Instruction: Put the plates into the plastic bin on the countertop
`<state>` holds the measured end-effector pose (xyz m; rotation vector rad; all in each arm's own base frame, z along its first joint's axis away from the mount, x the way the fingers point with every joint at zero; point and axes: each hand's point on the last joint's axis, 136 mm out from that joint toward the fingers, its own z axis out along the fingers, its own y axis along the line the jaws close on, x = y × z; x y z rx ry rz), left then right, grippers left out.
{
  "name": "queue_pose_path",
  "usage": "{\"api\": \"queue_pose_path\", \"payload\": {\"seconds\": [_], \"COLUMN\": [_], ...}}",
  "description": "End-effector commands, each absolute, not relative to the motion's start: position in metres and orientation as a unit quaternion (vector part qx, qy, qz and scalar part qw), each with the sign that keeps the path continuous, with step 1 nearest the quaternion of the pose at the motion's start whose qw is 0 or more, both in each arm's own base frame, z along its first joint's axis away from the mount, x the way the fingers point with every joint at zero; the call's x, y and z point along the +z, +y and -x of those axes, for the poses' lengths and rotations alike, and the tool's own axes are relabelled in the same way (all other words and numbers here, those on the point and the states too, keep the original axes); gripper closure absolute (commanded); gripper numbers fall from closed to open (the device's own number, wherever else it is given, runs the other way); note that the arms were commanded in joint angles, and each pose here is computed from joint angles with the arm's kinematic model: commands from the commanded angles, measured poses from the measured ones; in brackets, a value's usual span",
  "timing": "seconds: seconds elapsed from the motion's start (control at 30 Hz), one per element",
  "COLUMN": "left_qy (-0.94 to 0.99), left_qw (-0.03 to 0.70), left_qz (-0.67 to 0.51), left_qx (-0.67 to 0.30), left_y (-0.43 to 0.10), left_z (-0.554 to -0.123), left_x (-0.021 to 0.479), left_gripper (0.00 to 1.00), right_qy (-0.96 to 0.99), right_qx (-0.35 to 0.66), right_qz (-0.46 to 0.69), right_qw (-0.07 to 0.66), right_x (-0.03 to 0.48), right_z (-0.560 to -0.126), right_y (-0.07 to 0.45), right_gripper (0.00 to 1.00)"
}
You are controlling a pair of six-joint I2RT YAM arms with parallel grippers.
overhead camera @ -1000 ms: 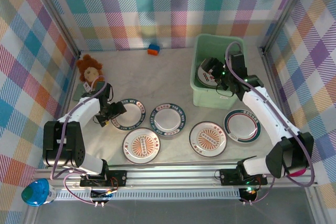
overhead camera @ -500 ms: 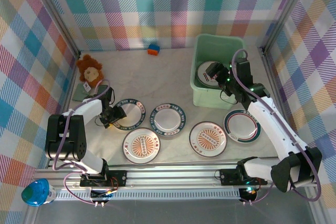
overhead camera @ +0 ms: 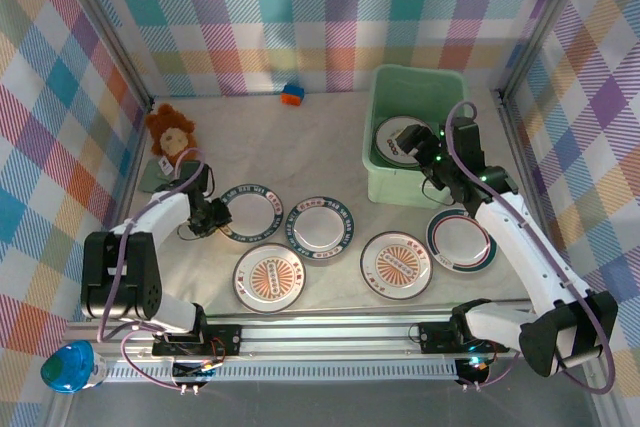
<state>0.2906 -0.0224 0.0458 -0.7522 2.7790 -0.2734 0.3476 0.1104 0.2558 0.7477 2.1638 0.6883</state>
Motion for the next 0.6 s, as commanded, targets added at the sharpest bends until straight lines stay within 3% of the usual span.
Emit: {"api": "queue_pose_path", "payload": {"seconds": [0.0,0.27,0.57], "left_qy": [0.948,0.939,0.911], "left_qw": [0.153,0.192,0.289], "left_qz": [0.261,0.26,0.235], "left_qx": [-0.101,-0.117,-0.179], "left_y": [-0.022,-0.024,-0.036], "left_z": [-0.299,-0.315,-0.363], "left_x": [0.065,0.098,0.192], "left_gripper": [0.82,1.0,1.0], "right_qy": [0.838,0.835,0.833], "right_qx": [0.266,0.264,0.266], "right_qz": [-0.299,-0.304,-0.278], "right_qw": [0.37,0.376,0.397], "right_x": [0.257,0.262,0.277], "right_z": [-0.341,-0.332,-0.325], "right_y": [0.106,0.1,0.099], "right_gripper": [0.07,0.06,0.06]}}
